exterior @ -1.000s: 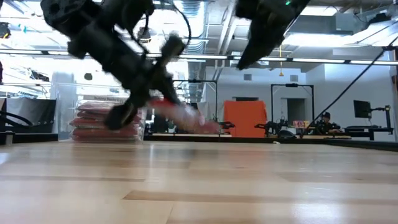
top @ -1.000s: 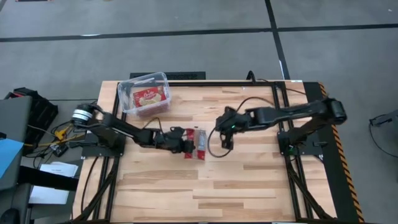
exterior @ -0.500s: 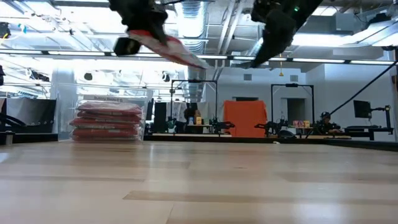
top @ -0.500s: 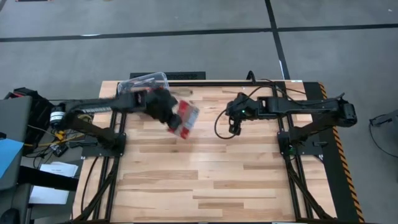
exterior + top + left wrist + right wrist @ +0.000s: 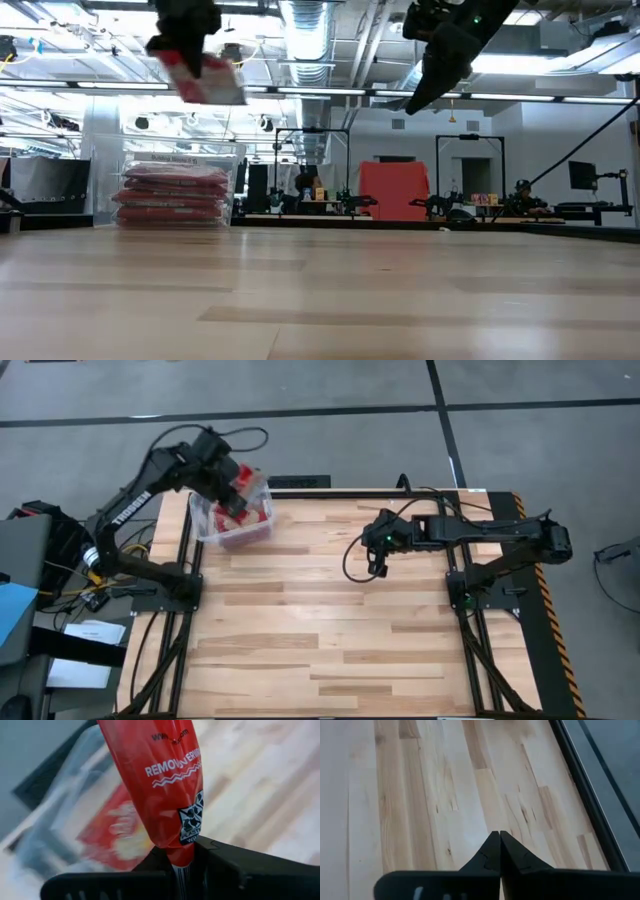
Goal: Sort popcorn bags into baskets
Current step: Put the red popcorn bag into the transparent bin
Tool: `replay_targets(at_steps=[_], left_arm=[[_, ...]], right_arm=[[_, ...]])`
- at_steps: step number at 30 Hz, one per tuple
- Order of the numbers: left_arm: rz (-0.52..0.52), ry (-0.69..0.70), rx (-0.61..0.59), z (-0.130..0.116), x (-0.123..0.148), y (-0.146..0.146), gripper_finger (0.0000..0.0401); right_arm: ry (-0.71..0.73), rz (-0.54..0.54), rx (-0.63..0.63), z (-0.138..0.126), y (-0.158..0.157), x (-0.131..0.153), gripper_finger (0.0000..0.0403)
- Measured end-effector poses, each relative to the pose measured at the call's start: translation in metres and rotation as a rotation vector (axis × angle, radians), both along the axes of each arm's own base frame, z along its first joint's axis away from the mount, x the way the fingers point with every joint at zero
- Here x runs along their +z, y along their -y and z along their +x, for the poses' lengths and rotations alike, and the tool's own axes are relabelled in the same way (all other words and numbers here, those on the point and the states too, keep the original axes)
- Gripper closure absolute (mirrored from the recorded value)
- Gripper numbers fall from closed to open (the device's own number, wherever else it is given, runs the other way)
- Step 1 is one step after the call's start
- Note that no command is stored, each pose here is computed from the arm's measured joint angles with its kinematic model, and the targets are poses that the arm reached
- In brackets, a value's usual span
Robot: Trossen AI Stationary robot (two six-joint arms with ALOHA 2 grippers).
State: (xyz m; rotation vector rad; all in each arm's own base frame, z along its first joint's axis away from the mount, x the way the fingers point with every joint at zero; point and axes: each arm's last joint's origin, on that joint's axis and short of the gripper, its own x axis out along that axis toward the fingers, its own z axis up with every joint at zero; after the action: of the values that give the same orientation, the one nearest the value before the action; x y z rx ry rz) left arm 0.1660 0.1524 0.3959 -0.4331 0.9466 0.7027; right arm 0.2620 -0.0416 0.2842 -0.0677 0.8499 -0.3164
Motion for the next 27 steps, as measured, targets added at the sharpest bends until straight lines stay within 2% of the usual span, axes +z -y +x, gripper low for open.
replay_targets(at_steps=[3,6,9,12,16,27], left_arm=[[0.022,-0.056,0.008,-0.013,-0.002,-0.013,0.0399],[0.002,-0.112,-0.005,-0.019,-0.007,-0.020,0.0399],[-0.018,-0.190,-0.085,-0.019,-0.014,-0.025,0.0399],[-0.061,-0.292,-0.184,-0.014,-0.026,-0.032,0.0399],[-0.105,-0.411,-0.258,-0.005,-0.043,-0.044,0.0390],[-0.205,-0.508,-0.557,0.020,-0.078,-0.060,0.0390]], right_arm=[[0.002,0.004,-0.001,0.000,0.002,0.000,0.0387],[0.002,0.005,-0.002,0.000,0.002,0.000,0.0378],[0.002,0.006,-0.010,-0.001,0.004,0.000,0.0374],[0.000,0.006,-0.017,-0.001,0.006,0.000,0.0381],[0.000,0.007,-0.020,-0.001,0.007,0.000,0.0391],[-0.004,0.008,-0.020,-0.002,0.007,0.000,0.0377]])
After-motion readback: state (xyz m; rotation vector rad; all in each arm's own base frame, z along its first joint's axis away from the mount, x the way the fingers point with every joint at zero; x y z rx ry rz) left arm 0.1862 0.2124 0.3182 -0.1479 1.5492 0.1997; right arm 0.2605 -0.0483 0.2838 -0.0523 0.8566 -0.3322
